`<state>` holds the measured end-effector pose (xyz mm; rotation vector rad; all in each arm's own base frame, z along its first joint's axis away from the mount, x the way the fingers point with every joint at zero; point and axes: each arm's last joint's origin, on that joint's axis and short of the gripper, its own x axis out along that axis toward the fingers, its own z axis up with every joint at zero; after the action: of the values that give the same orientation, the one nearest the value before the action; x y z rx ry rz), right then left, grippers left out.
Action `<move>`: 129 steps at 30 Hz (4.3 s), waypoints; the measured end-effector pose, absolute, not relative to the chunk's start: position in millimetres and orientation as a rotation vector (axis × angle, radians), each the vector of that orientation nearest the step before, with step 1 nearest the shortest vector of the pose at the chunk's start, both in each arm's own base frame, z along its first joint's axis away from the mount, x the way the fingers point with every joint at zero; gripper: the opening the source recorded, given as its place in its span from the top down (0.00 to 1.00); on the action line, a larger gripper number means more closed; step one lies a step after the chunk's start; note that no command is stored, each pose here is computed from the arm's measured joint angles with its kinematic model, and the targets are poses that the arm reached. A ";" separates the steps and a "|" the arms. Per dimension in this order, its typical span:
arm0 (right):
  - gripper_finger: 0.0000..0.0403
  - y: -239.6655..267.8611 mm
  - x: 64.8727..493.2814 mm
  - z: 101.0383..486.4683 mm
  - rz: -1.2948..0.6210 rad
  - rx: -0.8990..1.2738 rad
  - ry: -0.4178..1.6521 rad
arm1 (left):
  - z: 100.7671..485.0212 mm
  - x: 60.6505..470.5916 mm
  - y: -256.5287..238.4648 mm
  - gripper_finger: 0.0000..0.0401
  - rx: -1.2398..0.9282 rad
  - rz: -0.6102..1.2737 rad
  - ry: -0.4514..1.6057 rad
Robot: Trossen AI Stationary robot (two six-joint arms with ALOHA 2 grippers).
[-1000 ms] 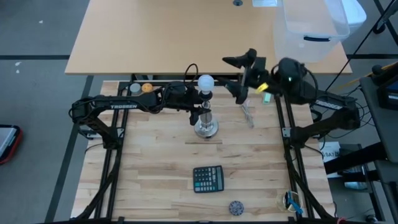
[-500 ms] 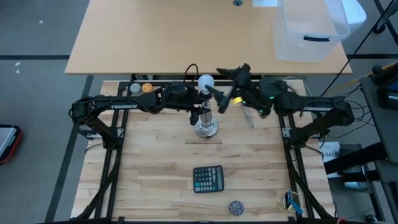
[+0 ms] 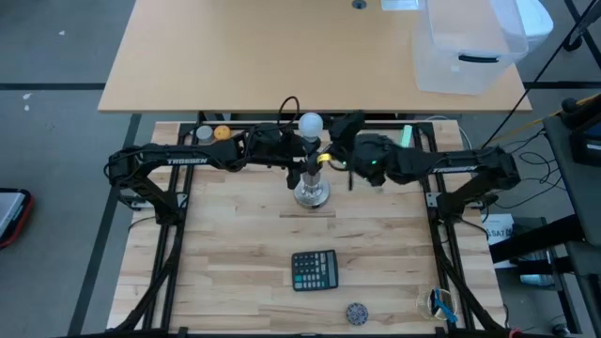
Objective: Screw lightbulb
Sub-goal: Remove the light bulb from the lamp
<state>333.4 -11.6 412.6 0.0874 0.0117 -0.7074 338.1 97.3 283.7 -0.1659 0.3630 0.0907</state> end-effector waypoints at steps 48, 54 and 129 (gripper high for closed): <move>0.35 -61.4 321.4 413.0 -0.367 -0.064 0.144 | 284.1 337.8 98.4 0.56 -0.173 0.111 0.362; 0.34 -84.5 314.9 412.4 -0.170 -0.113 0.160 | 283.5 337.9 97.9 0.56 -0.176 0.096 0.368; 0.06 -14.6 272.4 504.0 -0.594 0.161 0.220 | 281.8 337.4 96.6 0.56 -0.211 0.087 0.384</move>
<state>272.4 -14.6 504.0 0.1613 0.2201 -0.5943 337.4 96.6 281.8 -0.2108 0.3837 0.0867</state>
